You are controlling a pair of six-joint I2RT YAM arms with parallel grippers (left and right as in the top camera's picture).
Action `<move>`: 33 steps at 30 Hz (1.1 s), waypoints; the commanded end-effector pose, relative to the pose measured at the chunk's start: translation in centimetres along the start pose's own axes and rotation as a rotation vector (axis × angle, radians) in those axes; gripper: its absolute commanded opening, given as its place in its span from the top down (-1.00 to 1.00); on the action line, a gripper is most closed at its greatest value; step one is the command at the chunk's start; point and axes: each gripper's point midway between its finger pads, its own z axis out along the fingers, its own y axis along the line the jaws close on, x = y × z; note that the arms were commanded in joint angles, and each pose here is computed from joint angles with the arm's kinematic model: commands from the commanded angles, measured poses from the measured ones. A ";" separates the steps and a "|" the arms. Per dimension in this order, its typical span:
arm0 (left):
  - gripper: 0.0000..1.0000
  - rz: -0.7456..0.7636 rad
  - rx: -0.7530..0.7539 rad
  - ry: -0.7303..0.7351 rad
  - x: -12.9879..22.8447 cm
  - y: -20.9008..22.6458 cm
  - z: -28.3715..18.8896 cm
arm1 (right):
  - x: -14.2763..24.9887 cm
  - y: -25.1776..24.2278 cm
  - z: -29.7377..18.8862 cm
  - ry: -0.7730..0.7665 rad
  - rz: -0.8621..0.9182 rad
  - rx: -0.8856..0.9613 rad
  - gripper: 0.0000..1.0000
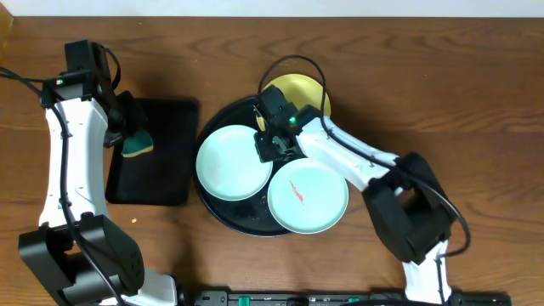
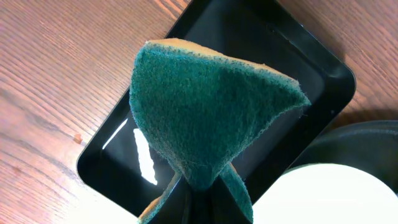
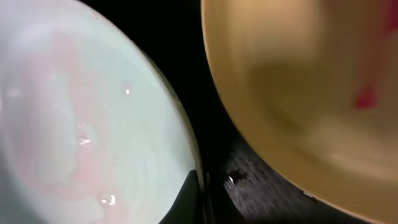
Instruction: Clean dirty plates on tray and stack at the side
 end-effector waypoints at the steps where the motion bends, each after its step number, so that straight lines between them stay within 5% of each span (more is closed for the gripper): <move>1: 0.85 -0.004 0.002 -0.032 -0.7 0.1 -1.0 | -3.0 -0.2 -4.3 -0.153 -0.083 0.095 0.98; 21: 0.85 -0.002 -0.008 -0.007 -0.1 0.3 -0.2 | -7.5 0.7 -12.8 -0.513 -0.322 0.504 0.98; 33: 0.85 -0.002 -0.008 -0.007 -0.1 0.3 -0.2 | -7.1 3.6 -17.3 -0.668 -0.452 0.818 0.98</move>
